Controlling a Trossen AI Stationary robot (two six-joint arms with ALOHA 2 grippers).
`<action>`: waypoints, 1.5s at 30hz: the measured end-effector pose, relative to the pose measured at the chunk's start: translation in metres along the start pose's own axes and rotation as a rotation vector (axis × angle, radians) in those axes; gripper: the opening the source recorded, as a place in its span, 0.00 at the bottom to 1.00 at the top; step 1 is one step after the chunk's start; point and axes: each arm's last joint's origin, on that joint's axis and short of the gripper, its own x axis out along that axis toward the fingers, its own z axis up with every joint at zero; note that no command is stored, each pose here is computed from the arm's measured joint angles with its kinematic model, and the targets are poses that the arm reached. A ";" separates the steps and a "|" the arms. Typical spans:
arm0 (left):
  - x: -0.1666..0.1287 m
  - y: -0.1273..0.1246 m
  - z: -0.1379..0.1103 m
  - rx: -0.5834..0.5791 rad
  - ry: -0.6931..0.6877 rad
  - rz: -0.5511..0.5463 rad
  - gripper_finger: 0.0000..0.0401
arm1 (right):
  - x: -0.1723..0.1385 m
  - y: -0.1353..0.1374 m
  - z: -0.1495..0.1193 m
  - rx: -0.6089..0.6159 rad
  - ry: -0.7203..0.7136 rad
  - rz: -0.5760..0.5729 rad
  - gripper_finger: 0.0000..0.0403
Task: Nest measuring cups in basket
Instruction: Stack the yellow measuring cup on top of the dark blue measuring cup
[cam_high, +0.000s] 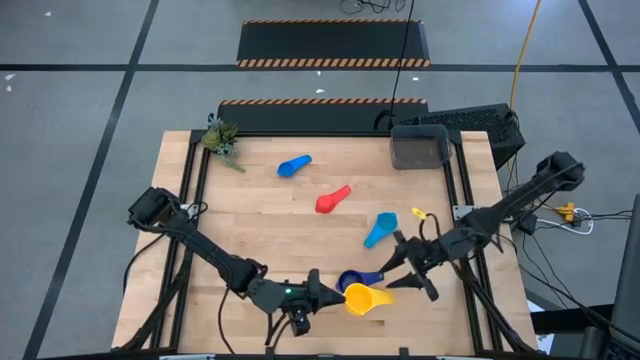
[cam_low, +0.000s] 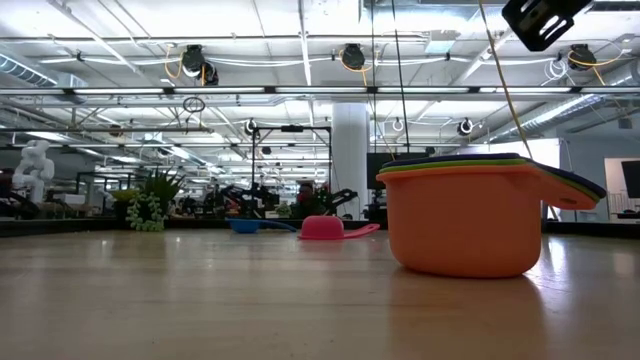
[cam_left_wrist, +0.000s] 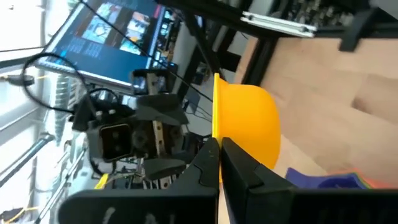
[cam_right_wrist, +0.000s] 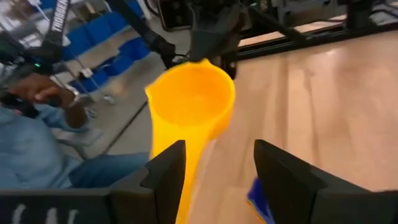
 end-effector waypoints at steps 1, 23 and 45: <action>0.000 0.001 0.000 -0.012 0.002 0.008 0.00 | -0.002 0.001 0.000 -0.013 0.001 -0.006 0.46; -0.004 -0.003 -0.004 -0.186 0.170 0.093 0.00 | -0.014 0.015 -0.019 -0.439 0.079 -0.180 0.46; -0.005 0.004 -0.007 -0.313 0.311 0.241 0.00 | -0.031 0.028 -0.016 -1.063 0.057 -0.326 0.46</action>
